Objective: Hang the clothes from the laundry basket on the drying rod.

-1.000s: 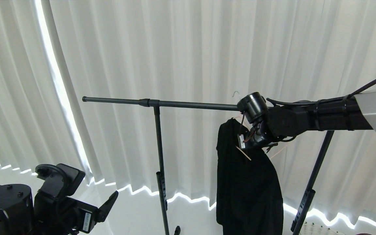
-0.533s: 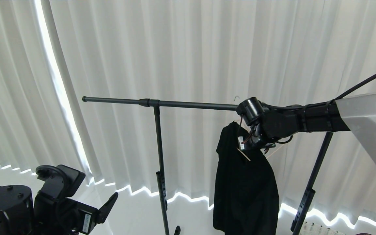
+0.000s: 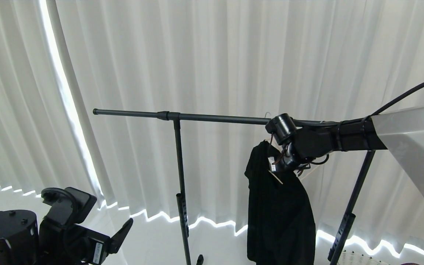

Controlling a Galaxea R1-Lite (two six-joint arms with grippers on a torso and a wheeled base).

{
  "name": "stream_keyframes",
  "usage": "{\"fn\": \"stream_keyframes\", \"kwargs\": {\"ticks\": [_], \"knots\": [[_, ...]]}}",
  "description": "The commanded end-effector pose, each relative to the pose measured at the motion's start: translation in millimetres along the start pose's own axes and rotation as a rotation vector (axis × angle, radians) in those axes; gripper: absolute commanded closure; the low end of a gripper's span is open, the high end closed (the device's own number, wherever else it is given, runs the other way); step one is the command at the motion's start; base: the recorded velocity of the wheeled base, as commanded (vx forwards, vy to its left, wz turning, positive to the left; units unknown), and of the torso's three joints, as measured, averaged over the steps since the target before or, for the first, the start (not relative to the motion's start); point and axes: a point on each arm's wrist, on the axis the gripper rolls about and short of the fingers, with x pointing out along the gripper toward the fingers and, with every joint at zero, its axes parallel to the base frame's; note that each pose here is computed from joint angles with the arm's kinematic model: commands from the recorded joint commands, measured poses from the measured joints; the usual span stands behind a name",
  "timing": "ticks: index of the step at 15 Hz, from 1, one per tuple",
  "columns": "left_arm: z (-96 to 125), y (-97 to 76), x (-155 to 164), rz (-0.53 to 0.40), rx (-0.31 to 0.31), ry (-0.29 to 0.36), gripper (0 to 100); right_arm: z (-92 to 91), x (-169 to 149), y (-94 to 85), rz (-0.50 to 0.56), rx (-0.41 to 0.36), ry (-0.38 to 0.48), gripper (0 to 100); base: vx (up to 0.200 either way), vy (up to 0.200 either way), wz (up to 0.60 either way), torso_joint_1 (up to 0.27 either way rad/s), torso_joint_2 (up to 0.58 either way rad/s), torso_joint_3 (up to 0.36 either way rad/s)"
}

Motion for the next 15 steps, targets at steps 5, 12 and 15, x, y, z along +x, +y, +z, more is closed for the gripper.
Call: {"fn": "stream_keyframes", "kwargs": {"ticks": [5,12,15], "knots": [[-1,0.0,0,-0.001,0.0,0.001,0,0.0,3,-0.9,-0.004,0.003,0.003,100,0.0,0.0,0.0,0.0,0.0,0.0],[-2,-0.4,-1,-0.003,0.001,0.01,0,8.1,-13,-2.0,0.016,0.061,-0.034,0,0.0,0.0,0.0,0.0,0.0,0.0],[-7,0.1,-3,0.002,0.001,0.027,0,21.0,-60,-14.6,0.067,0.082,-0.076,0,0.0,0.0,0.0,0.0,0.0,0.0]]}}
